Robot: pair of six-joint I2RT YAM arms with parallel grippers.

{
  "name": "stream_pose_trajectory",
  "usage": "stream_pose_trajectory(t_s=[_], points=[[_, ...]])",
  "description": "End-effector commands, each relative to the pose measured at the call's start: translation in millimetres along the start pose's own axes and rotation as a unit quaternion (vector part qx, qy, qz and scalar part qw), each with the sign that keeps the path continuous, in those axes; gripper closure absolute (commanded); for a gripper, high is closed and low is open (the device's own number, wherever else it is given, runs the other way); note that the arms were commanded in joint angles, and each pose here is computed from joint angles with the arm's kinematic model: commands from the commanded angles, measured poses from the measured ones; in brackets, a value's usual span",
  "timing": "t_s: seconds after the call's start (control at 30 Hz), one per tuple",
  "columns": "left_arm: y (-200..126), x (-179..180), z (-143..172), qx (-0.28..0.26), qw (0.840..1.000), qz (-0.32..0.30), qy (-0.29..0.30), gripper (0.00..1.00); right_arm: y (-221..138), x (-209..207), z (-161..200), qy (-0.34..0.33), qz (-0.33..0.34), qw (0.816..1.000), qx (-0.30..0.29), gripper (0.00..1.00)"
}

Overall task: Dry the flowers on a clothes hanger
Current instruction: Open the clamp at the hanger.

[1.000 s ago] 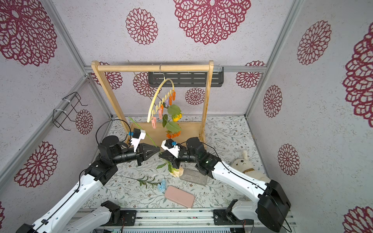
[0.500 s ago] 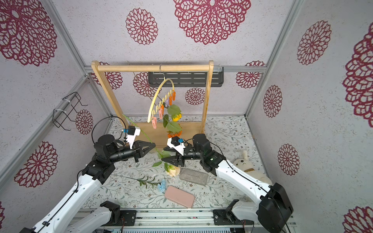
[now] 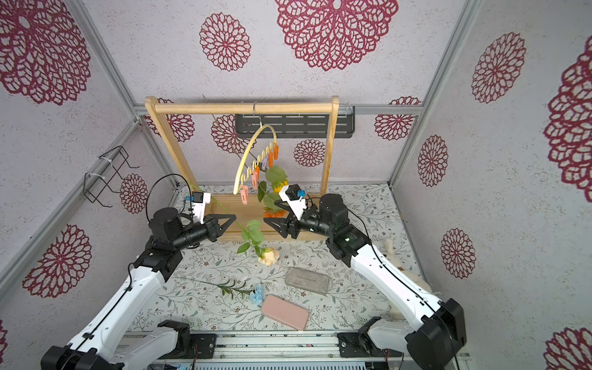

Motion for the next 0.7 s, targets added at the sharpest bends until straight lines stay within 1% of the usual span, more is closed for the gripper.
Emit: stream_pose_trajectory(t_s=[0.0, 0.2, 0.4, 0.53, 0.67], points=[[1, 4, -29, -0.032, 0.999, -0.013, 0.012, 1.0, 14, -23, -18, 0.013, 0.028, 0.999, -0.006, 0.27], [9, 10, -59, -0.034, 0.999, -0.018, 0.025, 1.0, 38, -53, -37, 0.038, 0.044, 0.998, -0.013, 0.28], [27, 15, -79, -0.007, 1.0, 0.001, 0.015, 1.0, 58, -70, -47, 0.057, 0.033, 0.998, -0.005, 0.28], [35, 23, -79, 0.032, 0.999, -0.001, 0.007, 1.0, 64, -73, -54, 0.079, 0.012, 0.997, 0.002, 0.28], [45, 27, -77, 0.054, 0.998, 0.017, -0.02, 1.0, 69, -74, -53, 0.092, -0.011, 0.996, 0.011, 0.31]])
Point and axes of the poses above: each gripper's point midway between its finger pads, its own y axis out along the fingers, its own x axis along the line the jaws close on, z = x × y, the point moved 2 cm from there along -y, back along the fingers, and after that the axes turned 15 degrees about y, right-handed, at the moved point
